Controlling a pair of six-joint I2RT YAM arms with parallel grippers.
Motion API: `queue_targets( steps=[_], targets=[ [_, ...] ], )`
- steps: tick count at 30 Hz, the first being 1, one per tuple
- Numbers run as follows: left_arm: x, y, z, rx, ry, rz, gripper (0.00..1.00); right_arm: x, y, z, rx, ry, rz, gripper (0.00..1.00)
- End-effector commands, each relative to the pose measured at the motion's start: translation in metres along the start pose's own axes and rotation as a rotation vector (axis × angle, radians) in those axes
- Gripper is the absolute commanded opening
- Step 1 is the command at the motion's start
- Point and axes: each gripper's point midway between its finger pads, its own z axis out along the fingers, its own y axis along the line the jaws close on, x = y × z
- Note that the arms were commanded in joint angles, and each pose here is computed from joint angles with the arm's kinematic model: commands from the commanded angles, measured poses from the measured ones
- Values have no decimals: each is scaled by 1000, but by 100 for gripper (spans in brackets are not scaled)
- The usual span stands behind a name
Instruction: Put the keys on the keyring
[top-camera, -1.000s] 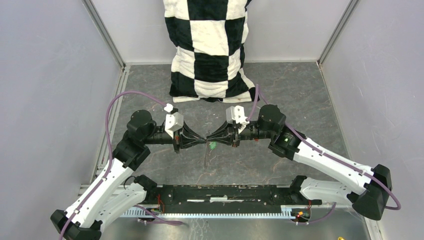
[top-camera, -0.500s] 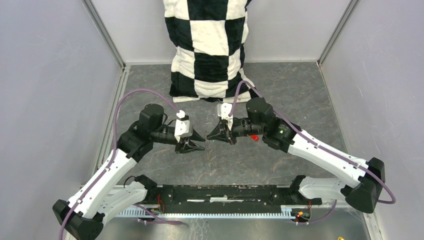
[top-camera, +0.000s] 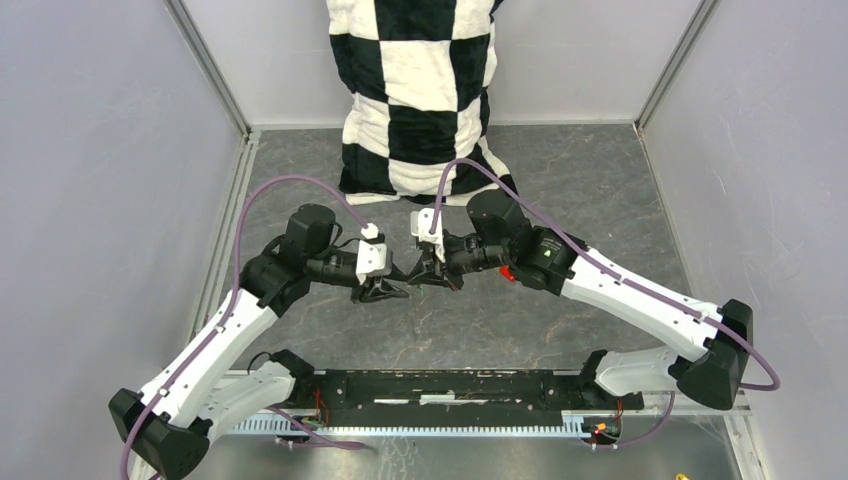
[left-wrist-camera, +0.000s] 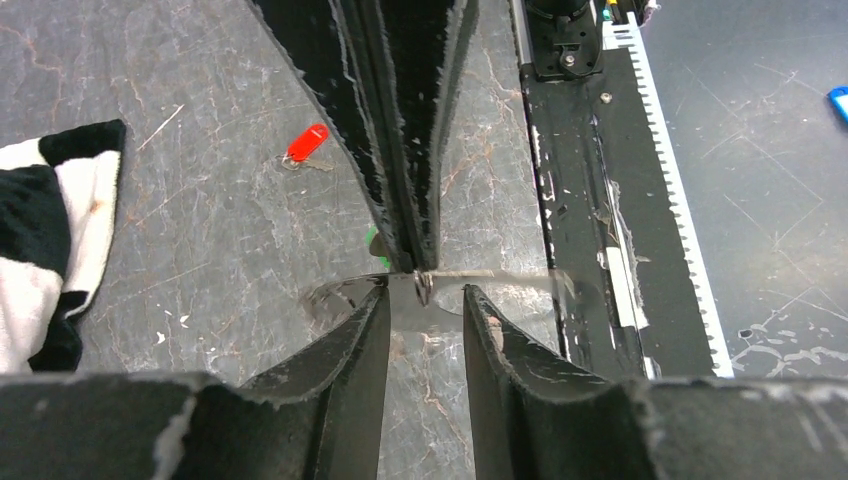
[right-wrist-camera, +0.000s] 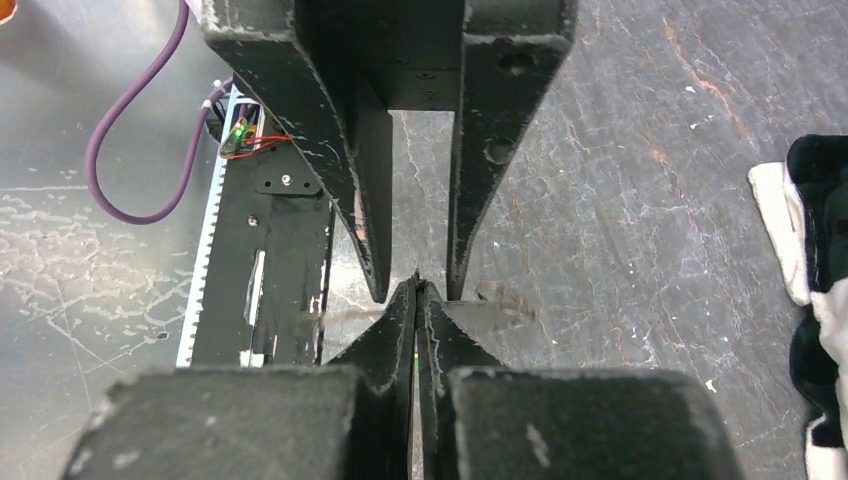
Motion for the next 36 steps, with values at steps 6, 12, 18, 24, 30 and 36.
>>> queue_targets(
  steps=[6,12,18,24,30,36],
  targets=[
    [-20,7,-5,-21,-25,84,36,-25,0,1,-7,-17,-59,1],
    [-22,4,-4,-5,-38,71,20,-29,1,4,-16,-12,-66,1],
    [-18,6,-4,-15,-27,71,2,-41,5,4,-25,-46,-68,1],
    [-29,12,-5,-52,-56,52,2,-62,0,-15,62,-215,3,38],
    [-57,17,-7,-119,-194,-82,2,-56,-20,-48,222,-317,140,49],
    [-91,28,-14,-174,-314,-121,2,-58,-13,-61,227,-408,192,57]
  ],
)
